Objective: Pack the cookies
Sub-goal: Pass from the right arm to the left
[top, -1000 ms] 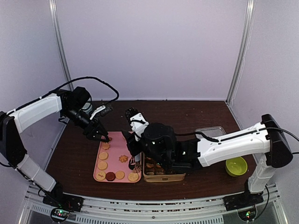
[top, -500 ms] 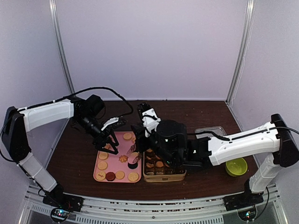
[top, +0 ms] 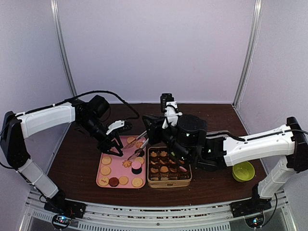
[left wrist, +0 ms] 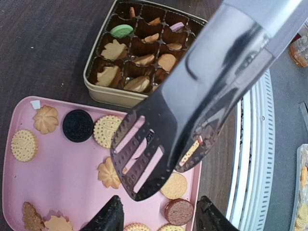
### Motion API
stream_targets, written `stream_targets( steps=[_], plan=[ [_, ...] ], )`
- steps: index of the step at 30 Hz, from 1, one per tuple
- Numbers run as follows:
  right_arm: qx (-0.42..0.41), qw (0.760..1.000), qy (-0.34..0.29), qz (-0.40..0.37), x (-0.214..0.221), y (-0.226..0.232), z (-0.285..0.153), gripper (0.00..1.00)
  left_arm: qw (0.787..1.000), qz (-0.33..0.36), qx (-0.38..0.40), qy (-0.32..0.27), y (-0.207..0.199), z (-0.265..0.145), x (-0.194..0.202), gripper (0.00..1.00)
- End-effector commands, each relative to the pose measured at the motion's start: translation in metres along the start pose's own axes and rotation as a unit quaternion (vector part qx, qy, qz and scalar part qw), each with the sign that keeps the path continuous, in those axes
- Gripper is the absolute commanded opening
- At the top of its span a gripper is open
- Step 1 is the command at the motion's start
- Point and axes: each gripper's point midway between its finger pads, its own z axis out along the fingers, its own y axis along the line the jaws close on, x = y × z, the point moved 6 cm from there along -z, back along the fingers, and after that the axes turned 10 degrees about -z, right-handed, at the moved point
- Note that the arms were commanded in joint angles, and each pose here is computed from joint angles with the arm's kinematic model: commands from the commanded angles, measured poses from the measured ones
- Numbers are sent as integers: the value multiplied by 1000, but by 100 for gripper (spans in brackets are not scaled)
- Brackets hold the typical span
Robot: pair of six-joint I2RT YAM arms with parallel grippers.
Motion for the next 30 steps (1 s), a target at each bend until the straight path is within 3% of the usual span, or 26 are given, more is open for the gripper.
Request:
stream_targets(
  steps=[1,10,14,22,28,30],
  plan=[
    [7,996,-27,84,-26,2,3,15,996,41,-65,-37,0,-21,-15,46],
    [13,986,-29,163,-24,0,9,14,997,46,-48,-33,-4,-17,-13,34],
    [10,983,-28,182,-24,-3,9,15,996,58,-59,-30,-4,-20,-11,2],
    [-18,974,-26,224,-25,-6,15,27,997,74,-7,-31,-20,-24,-12,0],
    [-53,968,-20,243,-33,-17,13,76,996,77,34,-26,-31,-27,-10,0],
    [-86,971,-15,224,-38,-19,9,88,996,71,55,-29,-35,-28,-11,0]
  ],
)
